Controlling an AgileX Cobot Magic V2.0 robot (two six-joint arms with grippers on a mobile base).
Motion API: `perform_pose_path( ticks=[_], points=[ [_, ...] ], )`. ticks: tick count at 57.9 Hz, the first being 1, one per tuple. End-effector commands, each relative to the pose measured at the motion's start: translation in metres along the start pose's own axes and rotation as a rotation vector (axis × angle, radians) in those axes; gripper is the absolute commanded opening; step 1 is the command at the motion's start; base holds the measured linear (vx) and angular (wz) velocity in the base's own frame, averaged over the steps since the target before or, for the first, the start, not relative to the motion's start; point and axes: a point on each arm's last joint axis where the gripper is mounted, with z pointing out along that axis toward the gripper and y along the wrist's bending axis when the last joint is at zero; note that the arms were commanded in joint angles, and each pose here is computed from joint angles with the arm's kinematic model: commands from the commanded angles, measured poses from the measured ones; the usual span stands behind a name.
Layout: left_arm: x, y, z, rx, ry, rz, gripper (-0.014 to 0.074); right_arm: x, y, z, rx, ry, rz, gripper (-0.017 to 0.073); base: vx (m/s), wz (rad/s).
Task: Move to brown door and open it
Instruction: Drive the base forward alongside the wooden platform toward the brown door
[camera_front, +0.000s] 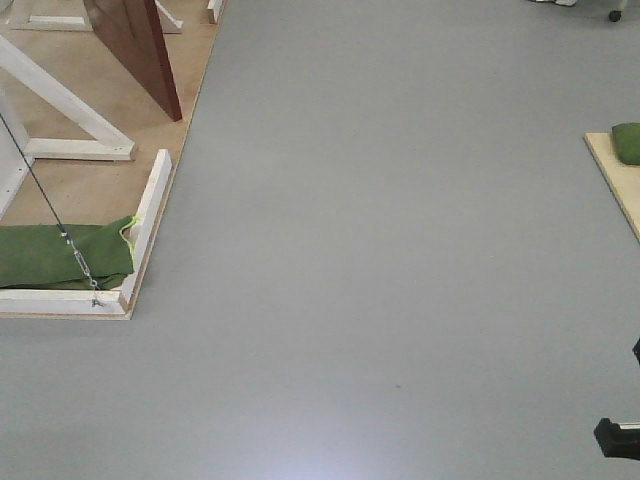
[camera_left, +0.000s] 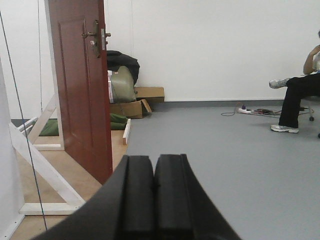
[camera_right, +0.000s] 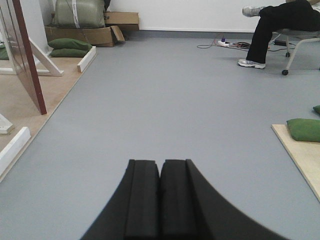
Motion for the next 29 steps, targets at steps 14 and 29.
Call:
perform_pose_path(
  ticks=[14, 29],
  points=[
    [-0.0141, -0.0018, -0.0021, 0.017, -0.114, -0.004, -0.0006, -0.0057, -0.0005, 0.0010, 0.007, -0.066, -0.011, 0.0000, 0.00, 0.00],
    [-0.0141, -0.0018, -0.0021, 0.017, -0.114, -0.004, -0.0006, -0.0057, -0.0005, 0.0010, 0.007, -0.066, -0.011, 0.0000, 0.00, 0.00]
  ],
)
